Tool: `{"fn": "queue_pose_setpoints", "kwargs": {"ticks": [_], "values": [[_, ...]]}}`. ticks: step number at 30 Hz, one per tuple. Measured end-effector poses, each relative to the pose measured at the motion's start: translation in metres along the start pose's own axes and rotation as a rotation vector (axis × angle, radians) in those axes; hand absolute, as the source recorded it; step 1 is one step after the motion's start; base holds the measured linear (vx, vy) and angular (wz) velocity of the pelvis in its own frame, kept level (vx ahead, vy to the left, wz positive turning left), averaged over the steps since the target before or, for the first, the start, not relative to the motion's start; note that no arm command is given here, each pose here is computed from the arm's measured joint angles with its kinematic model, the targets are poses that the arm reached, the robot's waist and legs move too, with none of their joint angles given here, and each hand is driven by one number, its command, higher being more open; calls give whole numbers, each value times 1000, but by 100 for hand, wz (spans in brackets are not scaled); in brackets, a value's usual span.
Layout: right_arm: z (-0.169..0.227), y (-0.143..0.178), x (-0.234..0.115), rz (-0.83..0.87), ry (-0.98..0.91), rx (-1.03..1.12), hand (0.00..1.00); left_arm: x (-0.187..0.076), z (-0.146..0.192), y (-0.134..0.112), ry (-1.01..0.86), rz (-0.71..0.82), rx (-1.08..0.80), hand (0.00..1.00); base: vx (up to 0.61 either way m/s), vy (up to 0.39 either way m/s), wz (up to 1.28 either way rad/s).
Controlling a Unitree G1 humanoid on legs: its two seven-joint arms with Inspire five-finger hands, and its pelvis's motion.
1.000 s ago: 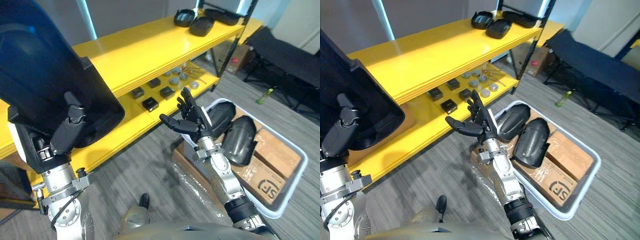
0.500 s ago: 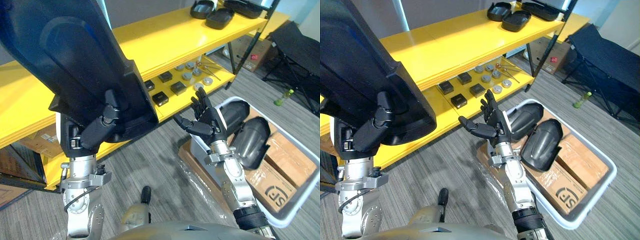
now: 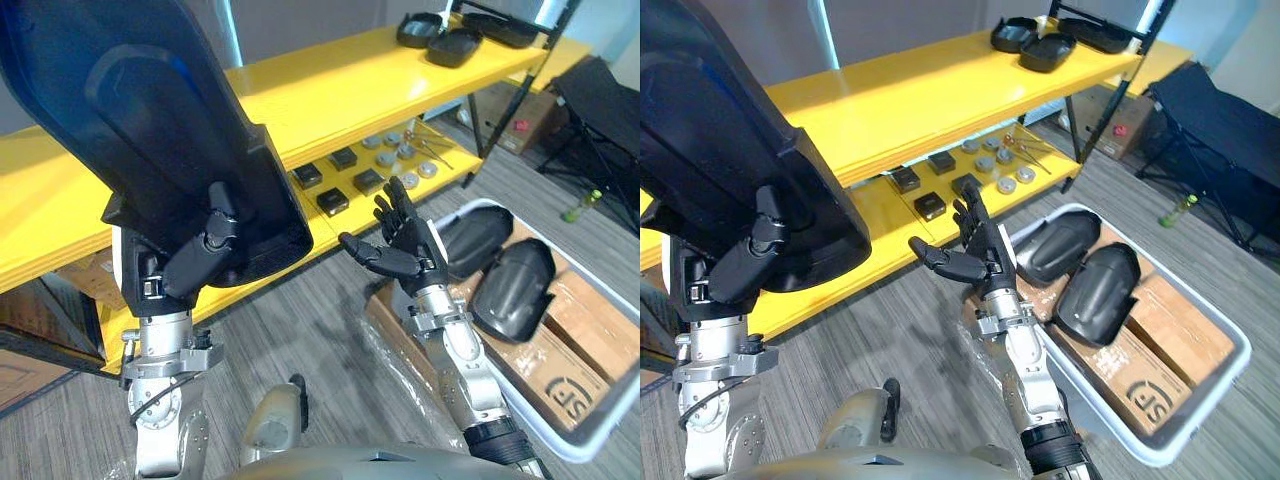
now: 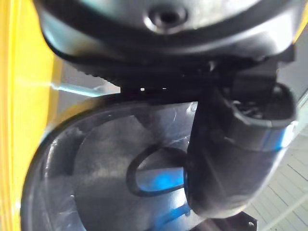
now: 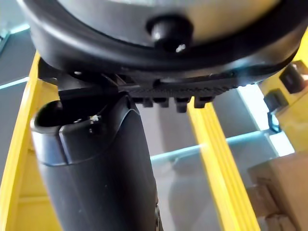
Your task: Walk over and take three plastic housings, then place them on the shelf
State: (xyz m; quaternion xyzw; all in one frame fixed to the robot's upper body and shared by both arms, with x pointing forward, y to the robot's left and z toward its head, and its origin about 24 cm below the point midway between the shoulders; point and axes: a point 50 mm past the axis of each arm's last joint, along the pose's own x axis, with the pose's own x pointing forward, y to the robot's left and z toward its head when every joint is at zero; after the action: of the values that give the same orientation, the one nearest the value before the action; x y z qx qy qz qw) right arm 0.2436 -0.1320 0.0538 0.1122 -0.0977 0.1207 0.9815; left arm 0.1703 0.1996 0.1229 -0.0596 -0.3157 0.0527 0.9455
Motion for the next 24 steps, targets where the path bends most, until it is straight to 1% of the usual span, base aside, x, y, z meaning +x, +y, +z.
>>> {"fn": "queue_pose_setpoints", "kwargs": {"ticks": [3,4,6,7,8,10,13,15,18,20,23,24], "values": [[0,5,1,16,-11,8,100,2,4,11,-11,24,62,0,204,240,7],[1,8,3,27,-26,11,100,3,6,17,-12,33,111,0,208,127,-3],[13,11,18,51,-83,0,100,4,9,25,-19,70,142,0,258,133,0],[19,11,23,56,-111,-6,100,5,10,26,-23,75,143,0,286,130,30],[34,8,32,54,-187,-27,100,8,10,25,-34,73,133,0,227,89,54],[50,-2,34,15,-255,-53,100,14,4,21,-37,42,113,0,213,30,131],[61,-15,30,-52,-294,-65,100,12,-6,20,6,34,96,0,270,-113,163],[64,-23,29,-75,-298,-80,100,12,-5,22,6,44,88,0,275,-233,123],[72,-32,31,-63,-302,-137,100,12,-2,29,-5,63,71,0,289,-318,99],[75,-47,24,-96,-290,-170,100,12,-6,24,-1,63,33,0,226,-244,82],[74,-77,2,-260,-271,-187,100,23,-17,-5,-1,-86,-54,0,134,-151,81],[73,-81,-2,-288,-264,-185,100,25,-19,-10,6,-119,-60,0,113,-66,32]]}}
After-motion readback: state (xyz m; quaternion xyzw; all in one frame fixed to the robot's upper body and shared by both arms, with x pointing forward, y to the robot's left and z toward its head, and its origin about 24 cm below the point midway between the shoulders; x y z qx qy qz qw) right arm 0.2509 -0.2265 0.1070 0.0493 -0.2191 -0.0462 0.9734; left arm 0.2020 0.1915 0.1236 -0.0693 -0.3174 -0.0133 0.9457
